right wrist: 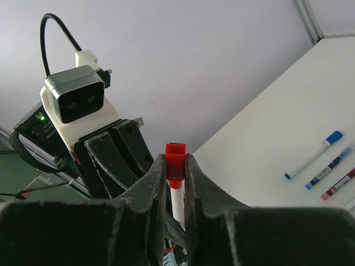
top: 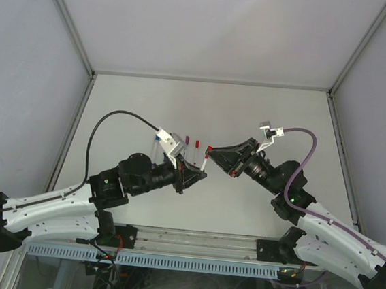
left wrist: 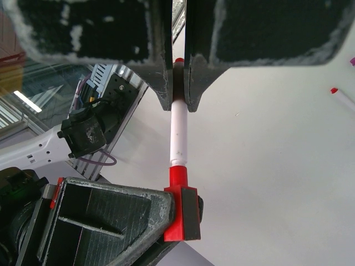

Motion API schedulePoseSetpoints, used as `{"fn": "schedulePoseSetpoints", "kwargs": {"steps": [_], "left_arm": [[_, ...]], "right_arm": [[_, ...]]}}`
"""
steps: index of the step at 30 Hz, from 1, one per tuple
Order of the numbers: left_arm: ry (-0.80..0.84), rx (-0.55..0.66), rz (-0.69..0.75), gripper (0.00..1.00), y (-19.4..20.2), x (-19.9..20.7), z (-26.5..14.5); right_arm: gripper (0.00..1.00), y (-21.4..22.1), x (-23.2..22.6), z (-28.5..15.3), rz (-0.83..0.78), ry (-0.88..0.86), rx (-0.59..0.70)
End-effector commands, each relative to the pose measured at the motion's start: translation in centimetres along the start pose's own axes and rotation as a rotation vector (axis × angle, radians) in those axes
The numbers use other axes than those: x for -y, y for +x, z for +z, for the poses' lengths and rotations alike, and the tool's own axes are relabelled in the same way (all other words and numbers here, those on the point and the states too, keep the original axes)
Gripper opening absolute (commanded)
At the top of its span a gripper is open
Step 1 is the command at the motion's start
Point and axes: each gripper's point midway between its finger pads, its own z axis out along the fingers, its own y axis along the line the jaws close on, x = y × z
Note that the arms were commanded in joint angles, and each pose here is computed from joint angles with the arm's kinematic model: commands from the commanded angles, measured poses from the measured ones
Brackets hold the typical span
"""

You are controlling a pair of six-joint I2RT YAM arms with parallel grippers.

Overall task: Insert the pens into the pen caps
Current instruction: Insert the pen cap onto the pen.

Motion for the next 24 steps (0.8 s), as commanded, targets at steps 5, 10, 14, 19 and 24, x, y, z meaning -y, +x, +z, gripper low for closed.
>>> {"fn": "schedulePoseSetpoints", "kwargs": {"steps": [5, 10, 14, 19, 24], "left_arm": [[-0.009, 0.152, -0.02, 0.0, -3.8, 0.2, -0.2], [-0.012, 0.161, -0.015, 0.0, -4.1, 0.2, -0.5], [0.001, 0.177, -0.012, 0.0, -4.6, 0.5, -0.7], [0.023, 0.193, -0.003, 0.0, -5.2, 1.0, -1.0], [0.031, 0.202, 0.008, 0.0, -5.4, 1.1, -1.2]], "right_arm": [[0.0, 3.0, -3.0, -1.2, -0.01, -0.15, -0.131], [0.0, 4.0, -2.8, -1.6, -0.007, -0.145, -0.176], [0.0, 5.5, -2.2, -1.8, -0.011, -0.141, -0.207], [0.0, 7.4, -2.2, -2.3, 0.025, -0.179, -0.245], [0.0, 9.1, -2.0, -3.0, 0.053, -0.188, -0.302]]}}
